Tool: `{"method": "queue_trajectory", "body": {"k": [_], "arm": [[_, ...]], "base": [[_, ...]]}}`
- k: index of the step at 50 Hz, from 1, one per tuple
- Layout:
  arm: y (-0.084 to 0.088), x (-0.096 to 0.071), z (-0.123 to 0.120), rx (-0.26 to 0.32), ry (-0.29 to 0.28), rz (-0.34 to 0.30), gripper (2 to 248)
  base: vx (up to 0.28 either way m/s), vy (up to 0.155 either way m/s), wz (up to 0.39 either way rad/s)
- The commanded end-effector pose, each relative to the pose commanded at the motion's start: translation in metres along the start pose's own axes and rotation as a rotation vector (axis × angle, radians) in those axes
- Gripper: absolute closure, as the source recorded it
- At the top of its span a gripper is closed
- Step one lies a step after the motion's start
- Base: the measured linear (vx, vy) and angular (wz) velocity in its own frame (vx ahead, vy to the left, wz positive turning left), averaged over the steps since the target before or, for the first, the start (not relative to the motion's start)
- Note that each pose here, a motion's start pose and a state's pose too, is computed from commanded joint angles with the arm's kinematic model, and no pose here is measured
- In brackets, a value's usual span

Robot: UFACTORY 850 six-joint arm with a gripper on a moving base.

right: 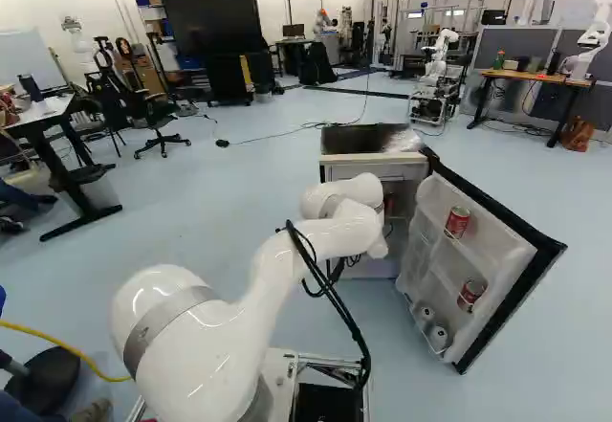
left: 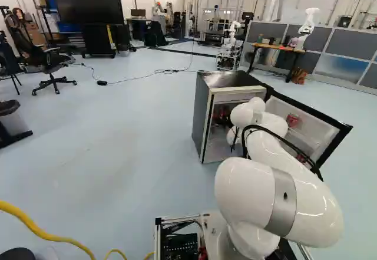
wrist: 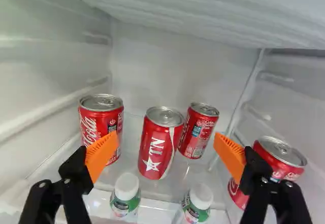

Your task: Grab a drink from the fridge

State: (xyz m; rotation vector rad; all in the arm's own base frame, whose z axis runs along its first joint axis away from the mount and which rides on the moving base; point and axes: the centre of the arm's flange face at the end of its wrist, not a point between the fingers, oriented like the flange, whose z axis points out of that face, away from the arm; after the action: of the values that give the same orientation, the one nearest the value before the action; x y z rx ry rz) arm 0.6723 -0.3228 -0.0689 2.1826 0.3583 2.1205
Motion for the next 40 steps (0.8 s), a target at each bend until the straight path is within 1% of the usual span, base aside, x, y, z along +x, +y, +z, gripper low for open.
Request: {"method": "queue_trajectory", "body": {"k": [14, 15, 19, 20, 25, 26, 30, 31, 35, 36, 40], "arm": [[0.0, -0.0015, 0.0029, 0.0, 0.009, -0.007, 3], [0.0, -0.0015, 0.0029, 0.0, 0.009, -0.007, 31], [0.0, -0.0015, 0.003, 0.0, 0.009, -0.007, 31], [0.0, -0.0015, 0.003, 0.0, 0.009, -0.007, 70], [0.0, -0.0015, 0.003, 0.0, 0.009, -0.007, 70], [0.0, -0.0015, 0.003, 0.0, 0.009, -0.007, 107], [0.0, -0.0015, 0.003, 0.0, 0.009, -0.007, 107], [0.0, -0.0015, 0.003, 0.0, 0.009, -0.007, 144], [0.0, -0.0015, 0.003, 0.0, 0.009, -0.007, 144], [0.0, -0.0015, 0.003, 0.0, 0.009, -0.007, 157], [0.0, -0.0014, 0.0027, 0.0, 0.009, -0.006, 157]], "base": [[0.0, 0.0, 0.0], [0.0, 0.0, 0.0], [0.0, 0.0, 0.0], [0.0, 0.0, 0.0], [0.0, 0.0, 0.0], [0.0, 0.0, 0.0], [0.0, 0.0, 0.0], [0.0, 0.0, 0.0], [0.0, 0.0, 0.0], [0.0, 0.0, 0.0], [0.0, 0.0, 0.0]]}}
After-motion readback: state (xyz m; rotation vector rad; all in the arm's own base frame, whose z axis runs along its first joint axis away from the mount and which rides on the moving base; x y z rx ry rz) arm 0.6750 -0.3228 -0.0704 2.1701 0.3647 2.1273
